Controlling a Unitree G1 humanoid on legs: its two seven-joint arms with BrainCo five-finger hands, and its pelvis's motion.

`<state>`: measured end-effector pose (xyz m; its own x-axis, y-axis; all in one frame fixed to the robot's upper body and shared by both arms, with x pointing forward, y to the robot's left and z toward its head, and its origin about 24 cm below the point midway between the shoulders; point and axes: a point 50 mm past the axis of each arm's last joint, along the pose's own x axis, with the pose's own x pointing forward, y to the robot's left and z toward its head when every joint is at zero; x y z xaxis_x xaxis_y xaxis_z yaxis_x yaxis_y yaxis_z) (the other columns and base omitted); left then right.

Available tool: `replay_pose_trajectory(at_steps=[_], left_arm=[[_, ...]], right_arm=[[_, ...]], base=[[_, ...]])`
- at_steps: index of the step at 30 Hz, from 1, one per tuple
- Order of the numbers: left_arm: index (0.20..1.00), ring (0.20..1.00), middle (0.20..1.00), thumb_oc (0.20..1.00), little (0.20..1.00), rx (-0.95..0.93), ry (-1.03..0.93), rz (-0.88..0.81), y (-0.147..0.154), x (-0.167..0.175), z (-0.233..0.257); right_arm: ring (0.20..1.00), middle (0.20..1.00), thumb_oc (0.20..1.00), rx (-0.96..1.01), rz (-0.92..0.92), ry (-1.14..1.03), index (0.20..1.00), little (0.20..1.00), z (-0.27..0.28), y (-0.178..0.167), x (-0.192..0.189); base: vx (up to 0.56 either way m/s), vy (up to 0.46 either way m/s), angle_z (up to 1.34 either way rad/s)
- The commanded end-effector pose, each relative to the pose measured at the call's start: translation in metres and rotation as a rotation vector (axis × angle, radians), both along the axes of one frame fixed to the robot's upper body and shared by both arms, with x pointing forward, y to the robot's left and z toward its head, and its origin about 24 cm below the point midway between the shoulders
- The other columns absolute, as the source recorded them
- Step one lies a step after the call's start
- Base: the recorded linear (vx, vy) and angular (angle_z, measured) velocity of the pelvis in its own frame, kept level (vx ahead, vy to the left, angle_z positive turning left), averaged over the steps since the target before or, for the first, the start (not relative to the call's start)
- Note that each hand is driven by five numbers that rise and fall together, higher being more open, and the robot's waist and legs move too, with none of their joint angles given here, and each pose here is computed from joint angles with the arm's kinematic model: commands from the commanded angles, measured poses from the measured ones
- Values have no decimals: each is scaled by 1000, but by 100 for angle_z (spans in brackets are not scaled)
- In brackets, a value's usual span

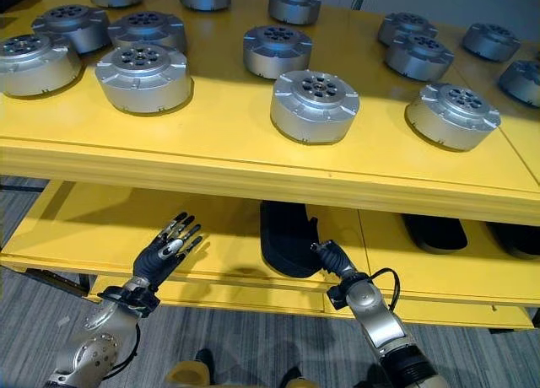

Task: Move parts from the plastic box to the shelf.

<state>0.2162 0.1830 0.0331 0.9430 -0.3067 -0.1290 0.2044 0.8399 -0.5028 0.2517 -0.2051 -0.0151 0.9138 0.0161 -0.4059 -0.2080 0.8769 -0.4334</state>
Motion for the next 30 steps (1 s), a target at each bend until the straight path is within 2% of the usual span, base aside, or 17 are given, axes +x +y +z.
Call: replay_pose_trajectory(at_steps=[1, 6, 12, 18, 22, 24, 30], left_arm=[[1000, 1000, 1000, 1000, 1000, -18, -31, -25, -2, 3, 10], [1000, 1000, 1000, 1000, 1000, 1, 0, -2, -2, 19, 18], [1000, 1000, 1000, 1000, 1000, -9, -101, -29, -10, 37, 40], [1000, 1000, 1000, 1000, 1000, -30, -134, -42, -17, 48, 50], [1000, 1000, 1000, 1000, 1000, -127, -91, -50, -23, 53, 47], [1000, 1000, 1000, 1000, 1000, -63, -103, -28, -21, 59, 44], [1000, 1000, 1000, 1000, 1000, -84, -101, -66, -30, 64, 42]], right_arm=[[200, 200, 200, -50, -59, -255, 200, 200, 47, -12, 33], [200, 200, 200, -99, -135, -332, 200, 200, 77, -32, 58], [200, 200, 200, -72, -158, -464, 200, 200, 120, -38, 83], [200, 200, 200, -55, -136, -520, 200, 200, 146, -42, 94], [200, 200, 200, -100, -128, -513, 200, 200, 156, -48, 99], [200, 200, 200, -129, -127, -499, 200, 200, 166, -53, 103], [200, 200, 200, -220, -162, -514, 200, 200, 194, -75, 105]], base=[[-80, -67, 21], [-223, -87, 9], [-214, -61, 0], [-176, -13, 8], [-118, 26, -3], [-129, 20, -3], [-71, 41, -4]])
